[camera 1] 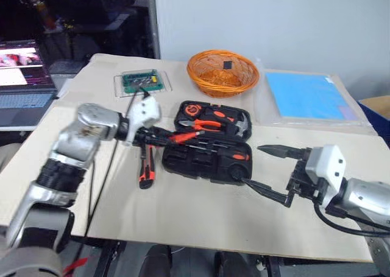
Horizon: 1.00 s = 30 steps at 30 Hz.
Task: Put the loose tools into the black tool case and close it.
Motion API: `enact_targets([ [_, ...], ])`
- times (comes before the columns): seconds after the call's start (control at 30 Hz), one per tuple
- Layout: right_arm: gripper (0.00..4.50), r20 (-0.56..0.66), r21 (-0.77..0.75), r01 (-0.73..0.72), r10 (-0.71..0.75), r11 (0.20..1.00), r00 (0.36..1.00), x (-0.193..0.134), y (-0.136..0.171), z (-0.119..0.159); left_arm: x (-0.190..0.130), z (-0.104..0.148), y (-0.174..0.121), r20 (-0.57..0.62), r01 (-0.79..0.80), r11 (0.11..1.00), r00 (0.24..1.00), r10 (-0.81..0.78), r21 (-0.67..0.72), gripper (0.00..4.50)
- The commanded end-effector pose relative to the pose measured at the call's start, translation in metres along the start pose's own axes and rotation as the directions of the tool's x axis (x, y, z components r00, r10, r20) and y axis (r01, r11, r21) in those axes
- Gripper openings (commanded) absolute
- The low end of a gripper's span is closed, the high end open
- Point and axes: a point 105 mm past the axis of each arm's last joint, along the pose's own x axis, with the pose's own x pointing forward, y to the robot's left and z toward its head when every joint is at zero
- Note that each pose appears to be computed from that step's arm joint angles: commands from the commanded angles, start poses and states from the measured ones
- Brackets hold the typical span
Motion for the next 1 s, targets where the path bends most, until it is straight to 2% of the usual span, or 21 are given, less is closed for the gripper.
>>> enact_targets([
  [0.03, 4.50, 0.012, -0.053, 0.034, -0.033, 0.998, 0.999, -0.004, 0.001, 0.014, 0.006, -0.003, 0.014, -0.076, 0.011, 0.995, 0.997, -0.003, 0.099, 0.63],
  [0.23, 4.50, 0.003, -0.047, 0.057, -0.057, 0.997, 0.998, -0.004, 0.008, 0.015, 0.029, -0.016, 0.021, -0.188, 0.082, 0.982, 0.981, -0.050, 0.170, 0.63],
  [0.57, 4.50, -0.010, -0.034, 0.081, -0.081, 0.996, 0.997, -0.006, 0.013, 0.016, 0.044, -0.019, 0.016, -0.237, 0.185, 0.963, 0.962, -0.137, 0.196, 0.63],
  [0.77, 4.50, -0.015, -0.029, 0.084, -0.084, 0.996, 0.996, -0.006, 0.014, 0.016, 0.049, -0.020, 0.019, -0.271, 0.189, 0.963, 0.953, -0.133, 0.190, 0.63],
  [0.83, 4.50, -0.015, -0.028, 0.085, -0.085, 0.996, 0.996, -0.006, 0.015, 0.016, 0.048, -0.020, 0.021, -0.267, 0.181, 0.966, 0.955, -0.128, 0.184, 1.45],
  [0.9, 4.50, -0.017, -0.026, 0.085, -0.086, 0.996, 0.996, -0.006, 0.014, 0.016, 0.045, -0.022, 0.023, -0.274, 0.175, 0.968, 0.954, -0.121, 0.180, 2.00],
  [0.93, 4.50, -0.018, -0.026, 0.086, -0.086, 0.996, 0.996, -0.006, 0.014, 0.015, 0.043, -0.023, 0.023, -0.281, 0.174, 0.969, 0.952, -0.120, 0.174, 2.00],
  [0.97, 4.50, -0.018, -0.026, 0.086, -0.086, 0.996, 0.996, -0.006, 0.014, 0.015, 0.042, -0.025, 0.023, -0.289, 0.176, 0.969, 0.950, -0.121, 0.175, 2.68],
  [1.0, 4.50, -0.018, -0.026, 0.086, -0.086, 0.996, 0.996, -0.006, 0.013, 0.015, 0.041, -0.025, 0.023, -0.290, 0.178, 0.968, 0.949, -0.122, 0.176, 2.91],
])
